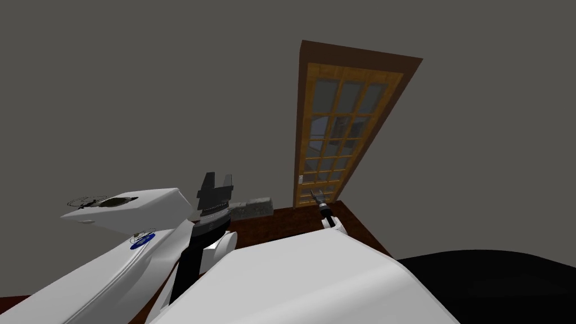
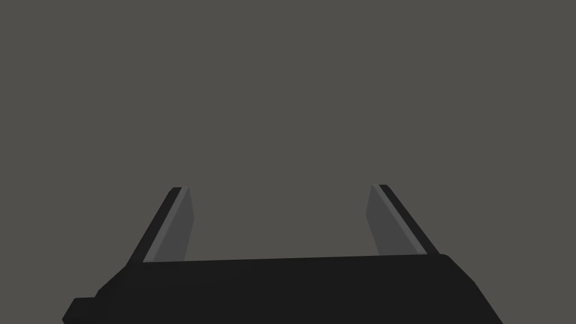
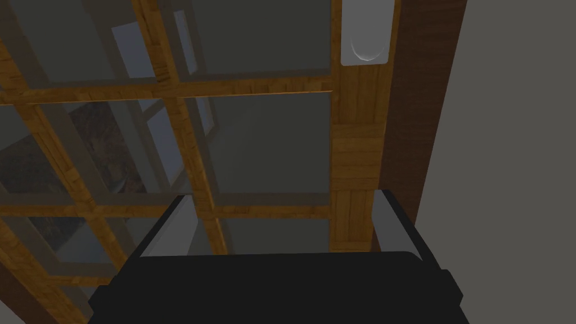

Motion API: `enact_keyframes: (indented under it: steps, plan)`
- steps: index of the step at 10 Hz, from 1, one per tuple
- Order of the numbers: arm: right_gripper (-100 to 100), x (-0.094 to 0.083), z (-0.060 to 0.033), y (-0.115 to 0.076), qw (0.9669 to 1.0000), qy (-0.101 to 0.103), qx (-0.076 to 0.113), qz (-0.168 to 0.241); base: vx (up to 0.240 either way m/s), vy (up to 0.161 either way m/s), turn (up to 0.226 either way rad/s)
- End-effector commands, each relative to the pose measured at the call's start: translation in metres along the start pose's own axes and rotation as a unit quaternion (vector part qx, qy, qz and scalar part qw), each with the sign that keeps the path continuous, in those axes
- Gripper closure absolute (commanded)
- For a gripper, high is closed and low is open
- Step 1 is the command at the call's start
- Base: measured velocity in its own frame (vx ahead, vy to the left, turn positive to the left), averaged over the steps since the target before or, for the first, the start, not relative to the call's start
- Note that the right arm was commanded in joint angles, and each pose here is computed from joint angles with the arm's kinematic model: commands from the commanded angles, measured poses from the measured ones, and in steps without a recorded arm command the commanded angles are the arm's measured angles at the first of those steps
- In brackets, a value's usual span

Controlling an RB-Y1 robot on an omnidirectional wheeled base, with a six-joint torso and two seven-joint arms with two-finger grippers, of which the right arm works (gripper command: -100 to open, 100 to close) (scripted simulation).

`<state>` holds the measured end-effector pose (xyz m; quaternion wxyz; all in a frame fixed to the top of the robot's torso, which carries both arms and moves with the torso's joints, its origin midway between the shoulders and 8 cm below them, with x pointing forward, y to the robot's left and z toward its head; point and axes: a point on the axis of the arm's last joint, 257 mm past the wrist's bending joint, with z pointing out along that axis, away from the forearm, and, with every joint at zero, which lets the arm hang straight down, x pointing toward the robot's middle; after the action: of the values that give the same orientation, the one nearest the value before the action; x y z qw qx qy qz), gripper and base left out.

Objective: Pull the door open

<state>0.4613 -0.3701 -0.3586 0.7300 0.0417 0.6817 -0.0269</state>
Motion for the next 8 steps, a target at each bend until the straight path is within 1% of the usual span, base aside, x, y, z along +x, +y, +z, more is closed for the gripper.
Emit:
enact_keyframes:
  steps: [1, 4, 6, 7, 8]
  plan:
    - [-100, 0.009, -0.0033, 0.009, 0.9999, 0.007, -0.004, -0.006, 0.123, 0.021, 0.020]
    - [-100, 0.026, -0.0063, 0.030, 0.9996, 0.021, -0.015, -0.011, 0.118, 0.008, 0.018]
    - [-100, 0.028, -0.0068, 0.034, 0.9995, 0.023, -0.017, -0.011, 0.058, 0.005, 0.006]
    - [-100, 0.035, -0.0084, 0.046, 0.9993, 0.028, -0.022, -0.012, 0.072, 0.010, 0.018]
    - [-100, 0.037, -0.0089, 0.049, 0.9992, 0.030, -0.024, -0.012, 0.088, 0.008, 0.014]
